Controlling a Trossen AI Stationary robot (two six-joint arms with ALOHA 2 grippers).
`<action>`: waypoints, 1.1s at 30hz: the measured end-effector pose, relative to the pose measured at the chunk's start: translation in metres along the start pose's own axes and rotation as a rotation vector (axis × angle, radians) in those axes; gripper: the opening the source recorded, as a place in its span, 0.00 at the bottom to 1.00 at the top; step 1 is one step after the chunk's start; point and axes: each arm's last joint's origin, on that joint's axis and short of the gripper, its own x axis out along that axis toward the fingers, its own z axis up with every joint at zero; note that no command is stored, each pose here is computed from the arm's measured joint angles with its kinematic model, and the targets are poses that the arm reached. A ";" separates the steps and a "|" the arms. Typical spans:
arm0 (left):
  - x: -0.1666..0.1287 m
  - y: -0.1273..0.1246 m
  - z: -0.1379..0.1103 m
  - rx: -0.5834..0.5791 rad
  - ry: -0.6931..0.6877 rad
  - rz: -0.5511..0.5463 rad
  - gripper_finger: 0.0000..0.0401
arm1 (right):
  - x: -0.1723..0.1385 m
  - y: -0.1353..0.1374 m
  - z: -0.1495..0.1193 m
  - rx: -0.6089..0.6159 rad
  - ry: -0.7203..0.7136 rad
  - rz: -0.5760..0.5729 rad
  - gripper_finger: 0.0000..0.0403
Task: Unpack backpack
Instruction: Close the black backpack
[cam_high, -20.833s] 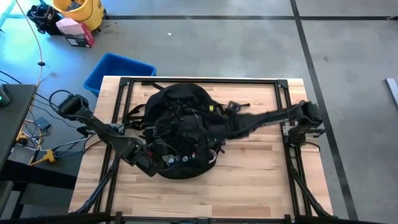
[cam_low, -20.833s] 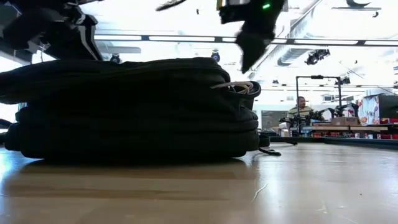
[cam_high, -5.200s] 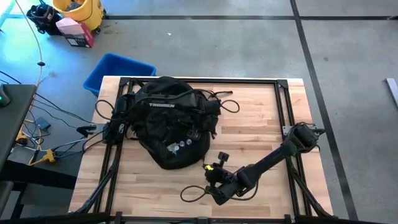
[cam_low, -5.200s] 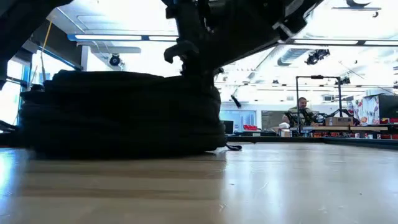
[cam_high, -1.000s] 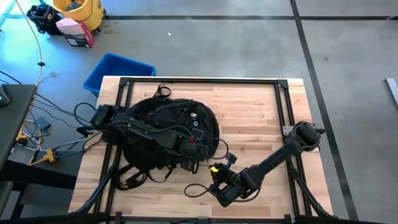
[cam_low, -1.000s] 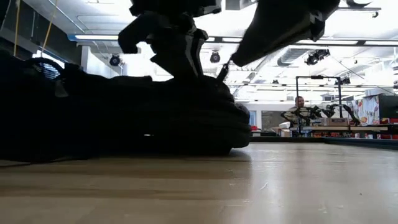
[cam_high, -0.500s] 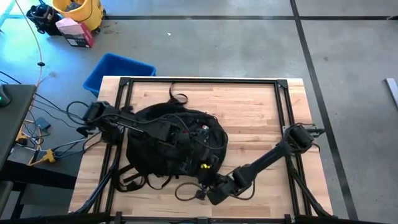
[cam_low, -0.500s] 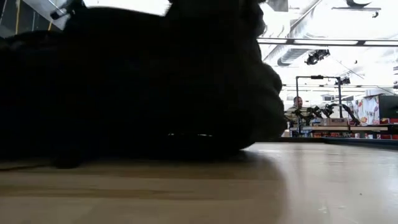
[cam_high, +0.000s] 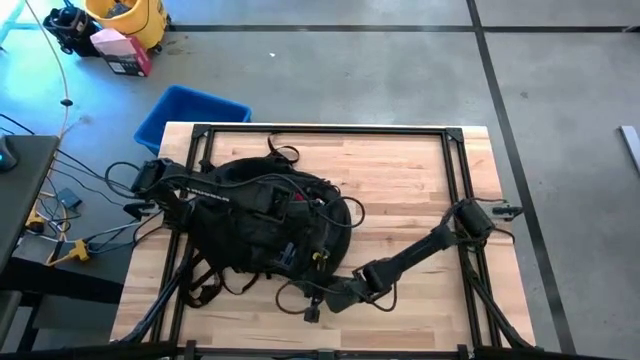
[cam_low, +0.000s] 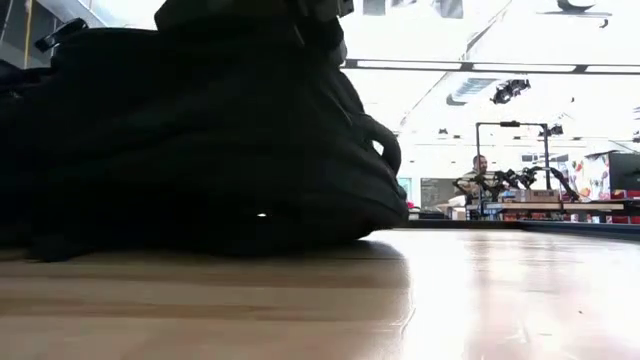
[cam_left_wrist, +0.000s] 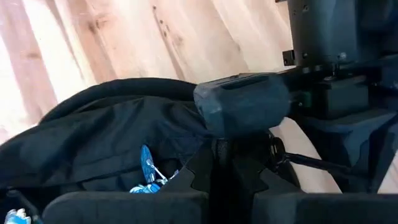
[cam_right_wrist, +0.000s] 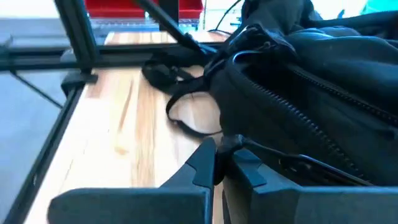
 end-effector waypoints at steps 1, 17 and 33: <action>0.001 0.000 0.000 -0.003 -0.013 0.001 0.00 | -0.003 0.003 -0.001 -0.021 0.011 -0.014 0.00; 0.005 -0.067 0.006 0.226 0.035 -0.032 0.37 | -0.056 0.016 0.001 -0.034 0.123 -0.256 0.00; 0.023 -0.162 0.011 0.607 0.036 0.378 0.43 | -0.055 0.014 -0.001 -0.056 0.152 -0.238 0.00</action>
